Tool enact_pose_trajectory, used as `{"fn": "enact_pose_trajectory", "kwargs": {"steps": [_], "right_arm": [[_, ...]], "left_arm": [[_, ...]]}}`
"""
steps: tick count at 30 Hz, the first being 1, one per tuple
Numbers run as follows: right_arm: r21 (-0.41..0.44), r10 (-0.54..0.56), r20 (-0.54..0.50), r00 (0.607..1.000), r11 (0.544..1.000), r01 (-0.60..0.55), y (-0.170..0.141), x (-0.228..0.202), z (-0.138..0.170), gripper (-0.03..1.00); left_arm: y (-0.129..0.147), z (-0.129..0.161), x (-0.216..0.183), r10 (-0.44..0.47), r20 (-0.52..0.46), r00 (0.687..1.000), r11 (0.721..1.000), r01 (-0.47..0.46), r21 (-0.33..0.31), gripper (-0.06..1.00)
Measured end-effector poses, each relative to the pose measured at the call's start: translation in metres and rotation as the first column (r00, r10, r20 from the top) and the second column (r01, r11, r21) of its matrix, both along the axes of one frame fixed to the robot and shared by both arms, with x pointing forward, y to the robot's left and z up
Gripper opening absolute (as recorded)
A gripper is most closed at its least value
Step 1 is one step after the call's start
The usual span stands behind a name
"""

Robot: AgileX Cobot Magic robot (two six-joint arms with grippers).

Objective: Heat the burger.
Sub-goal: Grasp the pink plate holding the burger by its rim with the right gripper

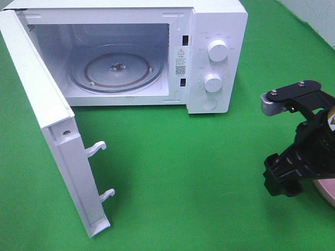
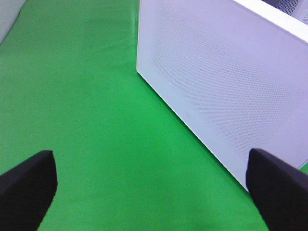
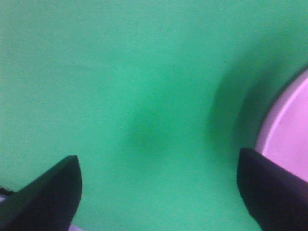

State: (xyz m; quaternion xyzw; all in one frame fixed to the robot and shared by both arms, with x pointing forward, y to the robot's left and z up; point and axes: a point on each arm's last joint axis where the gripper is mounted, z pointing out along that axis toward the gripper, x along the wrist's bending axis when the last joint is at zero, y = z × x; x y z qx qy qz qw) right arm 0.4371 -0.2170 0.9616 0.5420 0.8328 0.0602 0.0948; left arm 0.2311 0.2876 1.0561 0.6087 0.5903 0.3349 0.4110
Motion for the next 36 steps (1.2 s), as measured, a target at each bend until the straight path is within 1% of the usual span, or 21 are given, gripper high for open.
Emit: {"fn": "enact_pose_trajectory", "kwargs": {"steps": [1, 2, 3, 4, 8, 9, 12, 14, 16, 24, 30, 31, 32, 34, 36], "right_arm": [[0.0, 0.0, 0.0, 1.0, 1.0, 0.0, 0.0, 0.0, 0.0, 0.84], [-0.017, -0.017, 0.005, 1.0, 1.0, 0.017, -0.007, 0.002, 0.001, 0.89], [-0.017, -0.017, 0.005, 1.0, 1.0, 0.017, -0.007, 0.002, 0.001, 0.89], [-0.037, -0.036, 0.01, 0.999, 0.999, 0.036, -0.016, 0.005, 0.002, 0.91], [-0.058, -0.065, 0.012, 0.998, 0.996, 0.066, -0.026, 0.007, 0.002, 0.91], [-0.065, -0.108, 0.015, 0.994, 0.992, 0.109, -0.037, 0.01, 0.002, 0.91], [-0.063, -0.122, 0.02, 0.992, 0.99, 0.123, -0.04, 0.011, 0.002, 0.91], [-0.058, -0.163, 0.035, 0.986, 0.985, 0.164, -0.049, 0.015, 0.002, 0.91], [-0.059, -0.18, 0.034, 0.983, 0.982, 0.181, -0.053, 0.017, 0.0, 0.91], [-0.069, -0.193, 0.033, 0.981, 0.978, 0.195, -0.061, 0.026, -0.012, 0.89], [-0.08, -0.184, -0.004, 0.983, 0.98, 0.183, -0.061, 0.034, -0.03, 0.88], [-0.082, -0.181, -0.019, 0.983, 0.981, 0.179, -0.06, 0.036, -0.037, 0.88], [-0.082, -0.181, -0.019, 0.983, 0.981, 0.179, -0.06, 0.036, -0.037, 0.88], [-0.089, -0.17, -0.046, 0.984, 0.982, 0.165, -0.059, 0.04, -0.051, 0.87], [-0.09, -0.166, -0.052, 0.985, 0.983, 0.161, -0.059, 0.042, -0.055, 0.87]], "left_arm": [[0.0, 0.0, 0.0, 0.0, 0.0, 1.0, 1.0, 0.0, 0.0, 0.99], [0.0, 0.0, 0.0, 0.0, 0.0, 1.0, 1.0, 0.0, 0.0, 0.99], [0.0, 0.0, 0.0, 0.0, 0.0, 1.0, 1.0, 0.0, 0.0, 0.99], [0.0, 0.0, 0.0, 0.0, 0.0, 1.0, 1.0, 0.0, 0.0, 0.99], [0.0, 0.0, 0.0, 0.0, 0.0, 1.0, 1.0, 0.0, 0.0, 0.99], [0.0, 0.0, 0.0, 0.0, 0.0, 1.0, 1.0, 0.0, 0.0, 0.99], [0.0, 0.0, 0.0, 0.0, 0.0, 1.0, 1.0, 0.0, 0.0, 0.99], [0.0, 0.0, 0.0, 0.0, 0.0, 1.0, 1.0, 0.0, 0.0, 0.99], [0.0, 0.0, 0.0, 0.0, 0.0, 1.0, 1.0, 0.0, 0.0, 0.99], [0.0, 0.0, 0.0, 0.0, 0.0, 1.0, 1.0, 0.0, 0.0, 0.99], [0.0, 0.0, 0.0, 0.0, 0.0, 1.0, 1.0, 0.0, 0.0, 0.99], [0.0, 0.0, 0.0, 0.0, 0.0, 1.0, 1.0, 0.0, 0.0, 0.99], [0.0, 0.0, 0.0, 0.0, 0.0, 1.0, 1.0, 0.0, 0.0, 0.99], [0.0, 0.0, 0.0, 0.0, 0.0, 1.0, 1.0, 0.0, 0.0, 0.99], [0.0, 0.0, 0.0, 0.0, 0.0, 1.0, 1.0, 0.0, 0.0, 0.99]]}}
